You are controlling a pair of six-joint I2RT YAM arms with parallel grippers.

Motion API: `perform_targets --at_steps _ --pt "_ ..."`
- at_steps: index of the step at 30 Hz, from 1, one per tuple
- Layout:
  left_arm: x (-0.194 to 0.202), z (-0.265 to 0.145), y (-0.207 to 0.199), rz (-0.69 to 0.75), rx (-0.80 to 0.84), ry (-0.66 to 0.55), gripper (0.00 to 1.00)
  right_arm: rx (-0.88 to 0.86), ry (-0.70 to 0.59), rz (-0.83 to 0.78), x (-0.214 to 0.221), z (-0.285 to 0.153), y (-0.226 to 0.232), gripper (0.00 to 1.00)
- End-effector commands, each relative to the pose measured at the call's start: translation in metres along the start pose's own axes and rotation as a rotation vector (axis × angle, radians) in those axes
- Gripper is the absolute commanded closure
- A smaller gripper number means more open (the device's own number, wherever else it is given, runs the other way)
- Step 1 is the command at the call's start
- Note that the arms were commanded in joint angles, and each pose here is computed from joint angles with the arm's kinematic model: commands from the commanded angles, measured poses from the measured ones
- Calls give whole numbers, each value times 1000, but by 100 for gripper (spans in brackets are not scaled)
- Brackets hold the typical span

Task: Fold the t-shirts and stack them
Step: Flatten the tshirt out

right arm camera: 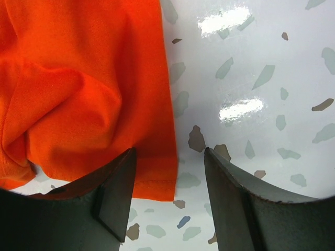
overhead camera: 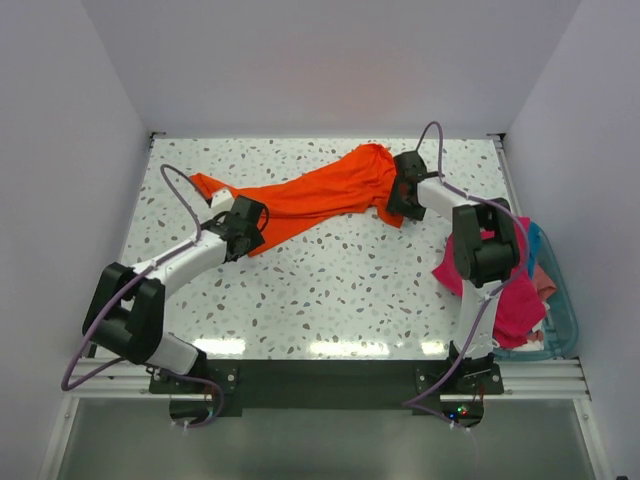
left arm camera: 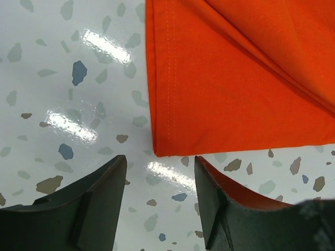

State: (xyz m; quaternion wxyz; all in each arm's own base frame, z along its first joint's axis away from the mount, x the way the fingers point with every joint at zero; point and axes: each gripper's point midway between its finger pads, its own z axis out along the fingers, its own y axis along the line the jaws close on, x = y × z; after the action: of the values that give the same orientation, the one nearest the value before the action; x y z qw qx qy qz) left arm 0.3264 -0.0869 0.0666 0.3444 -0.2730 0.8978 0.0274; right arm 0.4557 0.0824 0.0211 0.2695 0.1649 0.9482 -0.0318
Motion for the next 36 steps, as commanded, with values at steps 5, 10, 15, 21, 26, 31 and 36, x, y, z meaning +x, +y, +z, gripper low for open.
perform_targets --at_steps 5,10,15,21,26,31,36 --pt "-5 21 -9 -24 -42 -47 40 -45 -25 28 -5 -16 10 42" --pt "-1 37 -19 4 -43 -36 45 -44 -44 29 -10 -19 9 41" --pt "7 48 -20 23 -56 -21 50 -44 -47 28 -11 -20 9 40" --pt "9 54 -14 31 -88 -26 74 -59 -32 29 -3 -14 15 43" --pt "7 50 -13 42 -83 -27 95 -54 -26 27 -1 -9 16 76" --pt "-5 35 -12 45 -60 -44 100 -54 -33 29 -5 -14 16 100" --pt "-48 3 -4 -3 -11 -123 100 -59 -115 33 -30 -52 9 100"
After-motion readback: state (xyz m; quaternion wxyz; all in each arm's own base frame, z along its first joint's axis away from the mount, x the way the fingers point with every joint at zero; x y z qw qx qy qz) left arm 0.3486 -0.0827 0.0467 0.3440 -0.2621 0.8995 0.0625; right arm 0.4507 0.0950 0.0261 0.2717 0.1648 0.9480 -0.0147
